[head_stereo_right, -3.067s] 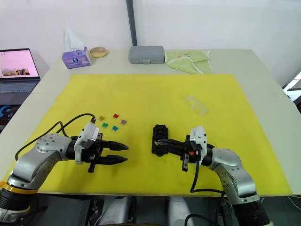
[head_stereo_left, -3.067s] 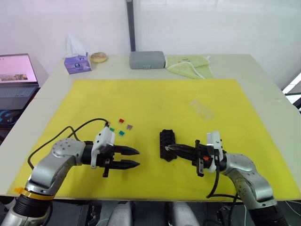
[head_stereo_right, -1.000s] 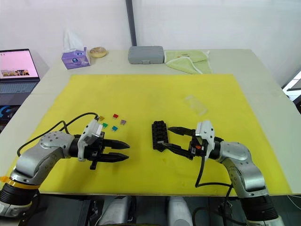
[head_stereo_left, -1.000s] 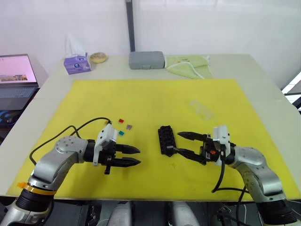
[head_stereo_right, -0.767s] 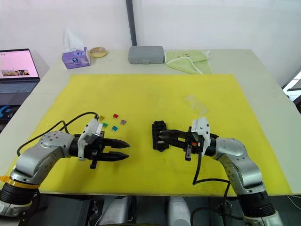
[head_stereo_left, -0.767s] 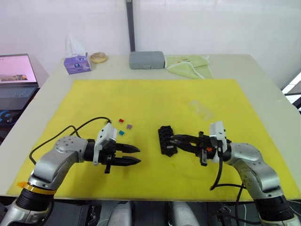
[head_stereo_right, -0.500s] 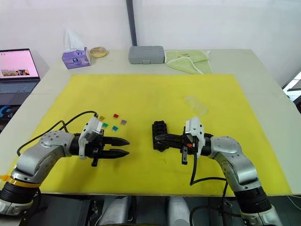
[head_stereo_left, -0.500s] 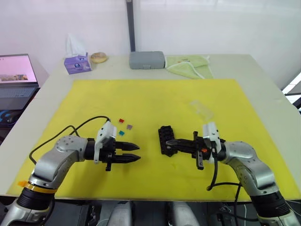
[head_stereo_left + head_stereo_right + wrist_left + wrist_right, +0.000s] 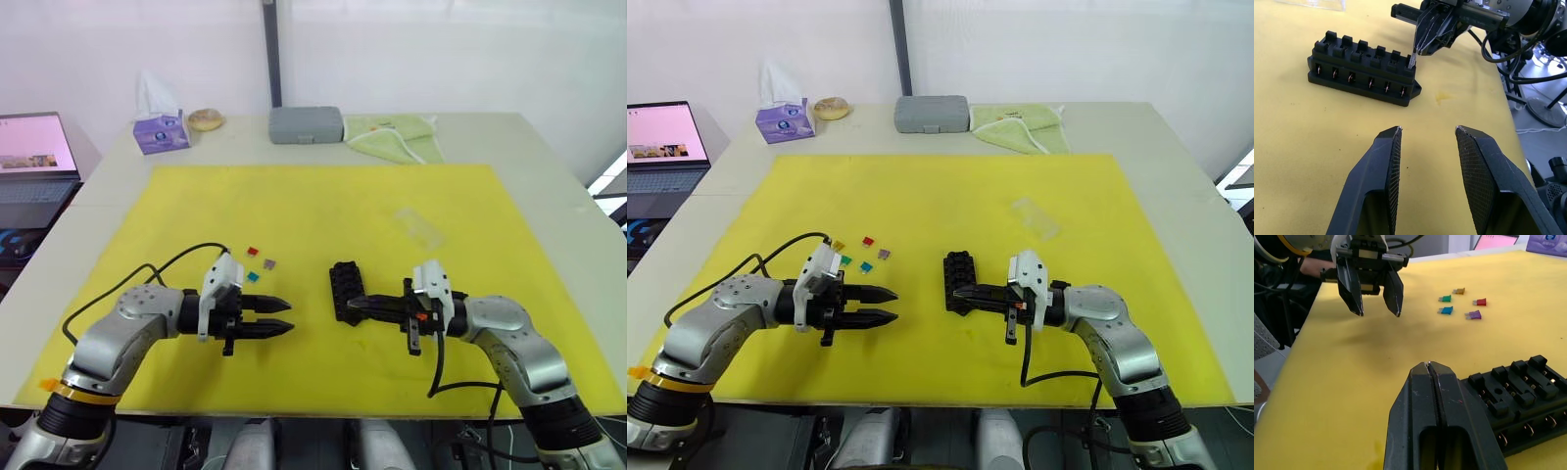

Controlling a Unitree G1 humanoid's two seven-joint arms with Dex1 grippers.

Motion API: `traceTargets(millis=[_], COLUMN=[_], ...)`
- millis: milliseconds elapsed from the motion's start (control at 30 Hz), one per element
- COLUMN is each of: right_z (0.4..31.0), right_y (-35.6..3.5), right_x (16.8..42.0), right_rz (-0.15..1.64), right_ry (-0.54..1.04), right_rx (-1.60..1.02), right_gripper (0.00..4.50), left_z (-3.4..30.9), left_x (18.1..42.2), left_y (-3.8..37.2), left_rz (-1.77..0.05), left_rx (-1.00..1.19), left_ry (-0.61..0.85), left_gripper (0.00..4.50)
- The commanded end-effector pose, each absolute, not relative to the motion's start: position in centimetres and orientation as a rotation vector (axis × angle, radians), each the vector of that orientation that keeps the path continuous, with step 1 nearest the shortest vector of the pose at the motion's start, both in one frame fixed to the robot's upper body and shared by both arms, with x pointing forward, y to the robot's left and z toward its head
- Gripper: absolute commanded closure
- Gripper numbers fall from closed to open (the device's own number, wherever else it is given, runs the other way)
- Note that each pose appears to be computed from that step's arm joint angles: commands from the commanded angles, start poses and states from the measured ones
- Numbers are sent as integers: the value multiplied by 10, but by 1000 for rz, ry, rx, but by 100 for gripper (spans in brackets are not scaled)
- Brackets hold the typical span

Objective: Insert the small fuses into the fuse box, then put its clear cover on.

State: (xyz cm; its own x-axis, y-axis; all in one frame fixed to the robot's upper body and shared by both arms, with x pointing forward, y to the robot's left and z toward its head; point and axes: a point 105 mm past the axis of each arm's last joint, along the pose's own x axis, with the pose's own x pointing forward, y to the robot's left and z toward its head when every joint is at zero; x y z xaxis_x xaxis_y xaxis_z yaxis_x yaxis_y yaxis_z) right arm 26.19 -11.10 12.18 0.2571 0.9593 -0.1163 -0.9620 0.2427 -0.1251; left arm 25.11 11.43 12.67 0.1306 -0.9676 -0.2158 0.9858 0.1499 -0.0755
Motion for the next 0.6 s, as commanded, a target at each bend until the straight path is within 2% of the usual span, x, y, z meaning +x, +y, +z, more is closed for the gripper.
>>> traceTargets(millis=[33, 600], right_z=[122, 100], right_y=[-111, -116], right_x=[264, 263], right_rz=[1305, 1286], right_ry=[25, 120], right_rx=[-196, -214], right_gripper=[447, 447], left_z=[135, 136], left_x=[250, 254], left_y=[113, 111], left_rz=[-1422, -1406], left_rx=[107, 112], left_ry=[186, 169], left_gripper=[264, 264])
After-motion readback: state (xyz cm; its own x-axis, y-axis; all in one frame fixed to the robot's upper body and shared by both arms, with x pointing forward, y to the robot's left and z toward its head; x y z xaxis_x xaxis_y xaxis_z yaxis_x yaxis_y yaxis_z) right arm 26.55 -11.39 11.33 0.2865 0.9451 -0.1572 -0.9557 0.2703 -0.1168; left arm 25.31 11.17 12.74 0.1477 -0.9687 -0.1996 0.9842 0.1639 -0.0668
